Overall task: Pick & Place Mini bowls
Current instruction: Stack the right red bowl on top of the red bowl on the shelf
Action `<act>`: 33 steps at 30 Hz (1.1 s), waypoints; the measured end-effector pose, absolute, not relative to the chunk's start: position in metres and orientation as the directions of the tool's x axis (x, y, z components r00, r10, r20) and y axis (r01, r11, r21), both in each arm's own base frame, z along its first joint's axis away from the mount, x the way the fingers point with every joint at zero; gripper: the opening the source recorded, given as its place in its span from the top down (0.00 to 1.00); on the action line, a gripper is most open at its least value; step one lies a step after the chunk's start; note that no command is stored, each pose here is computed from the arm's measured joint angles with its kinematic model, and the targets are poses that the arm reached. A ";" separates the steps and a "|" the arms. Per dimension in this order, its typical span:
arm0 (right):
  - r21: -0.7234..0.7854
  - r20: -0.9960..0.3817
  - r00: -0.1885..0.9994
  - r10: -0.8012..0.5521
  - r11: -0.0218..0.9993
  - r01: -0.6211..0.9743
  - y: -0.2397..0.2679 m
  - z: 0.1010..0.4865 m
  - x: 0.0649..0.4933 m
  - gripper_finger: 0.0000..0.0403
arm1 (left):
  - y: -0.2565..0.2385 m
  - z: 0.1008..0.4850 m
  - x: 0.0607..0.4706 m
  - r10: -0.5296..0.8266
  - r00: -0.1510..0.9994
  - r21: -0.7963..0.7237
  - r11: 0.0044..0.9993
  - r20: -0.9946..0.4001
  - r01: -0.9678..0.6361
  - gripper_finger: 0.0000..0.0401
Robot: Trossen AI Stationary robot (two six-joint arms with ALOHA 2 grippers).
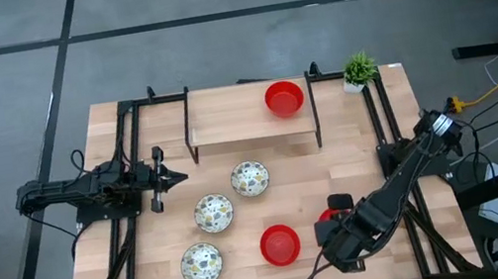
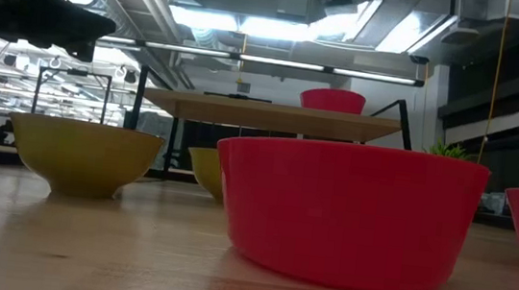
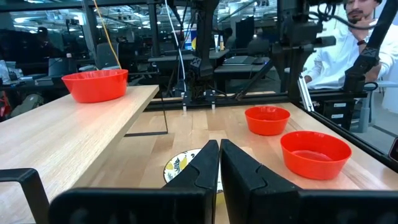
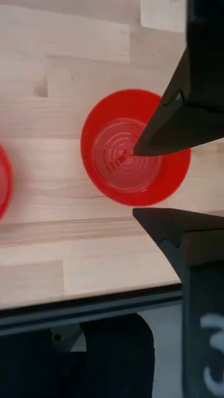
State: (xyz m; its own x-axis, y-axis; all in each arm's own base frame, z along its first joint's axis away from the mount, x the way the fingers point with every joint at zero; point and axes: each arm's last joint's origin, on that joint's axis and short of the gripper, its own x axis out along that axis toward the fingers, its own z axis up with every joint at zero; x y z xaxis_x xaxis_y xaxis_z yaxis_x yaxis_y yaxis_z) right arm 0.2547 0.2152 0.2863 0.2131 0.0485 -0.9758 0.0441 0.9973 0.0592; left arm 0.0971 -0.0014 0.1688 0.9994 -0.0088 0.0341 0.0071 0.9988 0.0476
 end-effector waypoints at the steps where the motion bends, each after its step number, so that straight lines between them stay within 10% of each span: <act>1: 0.054 -0.977 0.207 0.043 0.997 0.047 0.216 0.284 0.256 0.64 | -0.001 0.169 0.097 -0.008 0.999 0.048 0.999 0.034 0.007 0.97; 33: -0.067 -0.994 0.069 -0.079 0.985 0.156 0.256 0.220 0.258 0.64 | -0.001 0.169 0.097 -0.009 0.999 0.048 0.999 0.034 0.007 0.97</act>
